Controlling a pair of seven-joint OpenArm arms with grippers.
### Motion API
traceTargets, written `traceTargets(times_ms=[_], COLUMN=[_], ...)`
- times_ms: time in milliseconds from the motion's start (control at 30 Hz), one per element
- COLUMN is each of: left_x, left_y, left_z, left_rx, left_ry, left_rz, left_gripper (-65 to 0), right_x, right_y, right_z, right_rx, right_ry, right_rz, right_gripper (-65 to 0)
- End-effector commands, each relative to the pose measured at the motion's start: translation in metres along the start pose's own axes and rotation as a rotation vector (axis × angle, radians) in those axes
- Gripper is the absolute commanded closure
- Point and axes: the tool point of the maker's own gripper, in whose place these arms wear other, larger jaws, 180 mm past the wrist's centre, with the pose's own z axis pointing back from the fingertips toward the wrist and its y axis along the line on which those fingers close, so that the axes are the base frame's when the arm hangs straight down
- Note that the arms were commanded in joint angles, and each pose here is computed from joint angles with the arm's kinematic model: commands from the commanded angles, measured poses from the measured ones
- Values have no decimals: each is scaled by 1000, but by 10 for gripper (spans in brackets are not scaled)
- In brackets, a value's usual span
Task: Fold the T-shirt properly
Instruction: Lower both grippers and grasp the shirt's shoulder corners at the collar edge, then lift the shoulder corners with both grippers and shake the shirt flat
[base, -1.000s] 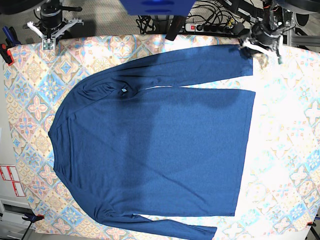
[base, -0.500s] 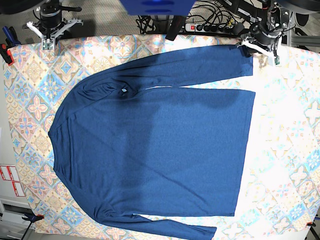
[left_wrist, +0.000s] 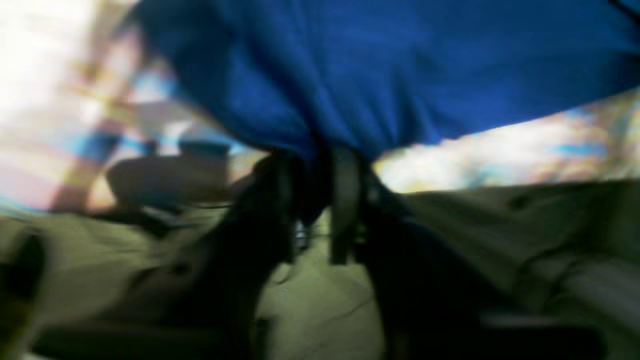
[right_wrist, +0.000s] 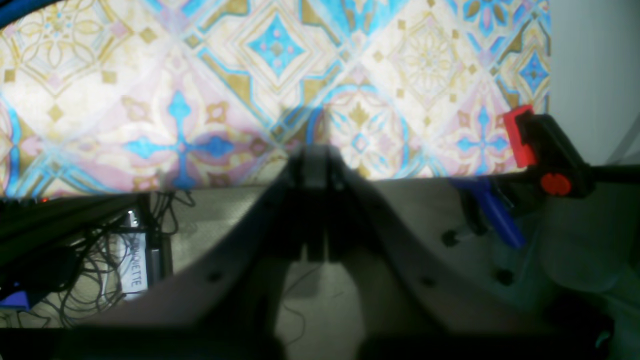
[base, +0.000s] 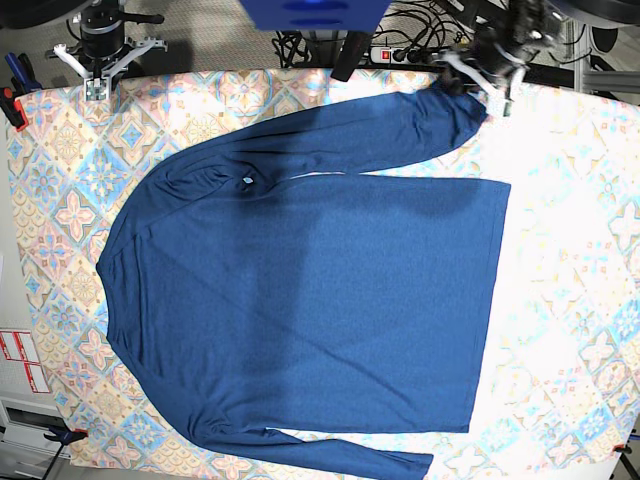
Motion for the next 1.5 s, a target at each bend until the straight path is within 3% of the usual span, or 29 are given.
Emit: traceTargets(times_ms=[0, 333, 633, 967, 1133, 1267, 1467], left_x=[9, 34, 53, 80, 80, 80, 80], left_y=[6, 48, 71, 50, 50, 50, 50], left_z=[6, 26, 44, 60, 60, 60, 60], left_rx=[8, 116, 158, 128, 128, 128, 129], left_ry=[-15, -99, -161, -294, -294, -294, -294], left_rz=[-35, 3, -7, -78, -80, -80, -81], left_gripper=[0, 0, 0, 0, 0, 0, 0], right_x=[6, 23, 60, 131, 159, 143, 121], right_y=[-5, 8, 41, 59, 66, 56, 44], right_z=[3, -3, -26, -57, -77, -104, -122], right_rx=[-12, 19, 86, 121, 216, 244, 234], right_ry=[-25, -68, -79, -82, -82, -5, 62], right_rz=[12, 9, -18, -58, -223, -388, -492], right_gripper=[0, -9, -162, -223, -253, -253, -253])
